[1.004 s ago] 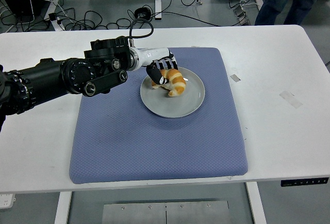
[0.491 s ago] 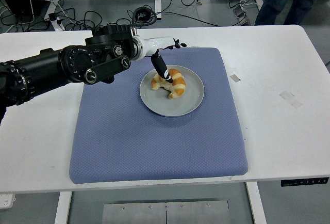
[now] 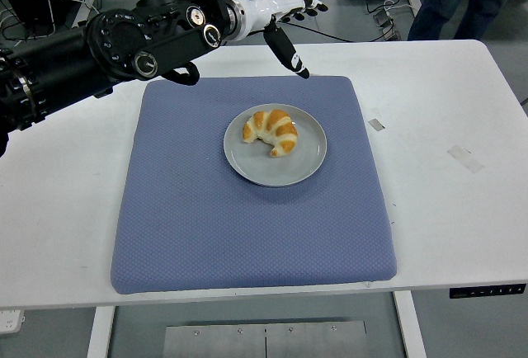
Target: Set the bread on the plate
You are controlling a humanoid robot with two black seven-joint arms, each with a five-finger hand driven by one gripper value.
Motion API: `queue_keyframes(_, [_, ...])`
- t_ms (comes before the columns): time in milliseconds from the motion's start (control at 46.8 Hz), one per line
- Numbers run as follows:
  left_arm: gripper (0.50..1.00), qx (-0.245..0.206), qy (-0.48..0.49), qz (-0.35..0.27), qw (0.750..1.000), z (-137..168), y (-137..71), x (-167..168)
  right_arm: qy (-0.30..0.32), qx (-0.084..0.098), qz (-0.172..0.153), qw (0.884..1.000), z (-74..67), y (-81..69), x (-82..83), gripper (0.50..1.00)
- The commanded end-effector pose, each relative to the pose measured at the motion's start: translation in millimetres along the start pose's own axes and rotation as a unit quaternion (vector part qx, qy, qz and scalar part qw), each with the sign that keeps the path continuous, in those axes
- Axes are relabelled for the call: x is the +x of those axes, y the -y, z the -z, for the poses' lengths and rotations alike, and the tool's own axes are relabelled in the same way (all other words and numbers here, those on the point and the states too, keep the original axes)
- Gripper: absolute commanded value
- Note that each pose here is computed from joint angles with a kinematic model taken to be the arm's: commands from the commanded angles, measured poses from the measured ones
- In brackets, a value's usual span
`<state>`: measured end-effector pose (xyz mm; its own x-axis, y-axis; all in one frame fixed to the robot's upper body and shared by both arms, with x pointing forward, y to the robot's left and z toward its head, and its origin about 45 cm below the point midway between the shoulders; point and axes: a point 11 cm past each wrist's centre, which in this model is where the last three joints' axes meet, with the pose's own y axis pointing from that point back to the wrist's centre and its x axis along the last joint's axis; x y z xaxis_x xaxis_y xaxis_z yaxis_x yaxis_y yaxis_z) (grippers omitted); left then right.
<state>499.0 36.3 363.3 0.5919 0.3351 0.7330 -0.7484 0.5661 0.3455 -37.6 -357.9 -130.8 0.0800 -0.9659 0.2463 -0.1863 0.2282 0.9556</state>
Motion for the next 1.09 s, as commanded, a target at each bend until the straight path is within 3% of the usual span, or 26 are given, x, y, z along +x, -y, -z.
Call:
queue_keyframes(0, [0.98,-0.005,-0.011,-0.011,1.0,-3,-1,7,0.0,0.0,0.0,1.0,0.0,0.0,0.0,1.0])
queue_keyframes(299, [0.98,-0.012,-0.035,-0.024,0.999,2,-2,14,0.0,0.0,0.0,1.0,0.0,0.0,0.0,1.0])
queue_keyframes(684, [0.98,-0.003,-0.15,-0.143,0.978,81,-50,103,0.0,0.0,0.0,1.0,0.0,0.0,0.0,1.0])
queue_keyframes(1068, [0.98,0.024,-0.296,-0.19,0.936,160,-76,101,0.0,0.001,0.001,1.0,1.0,0.2,-0.4,1.0])
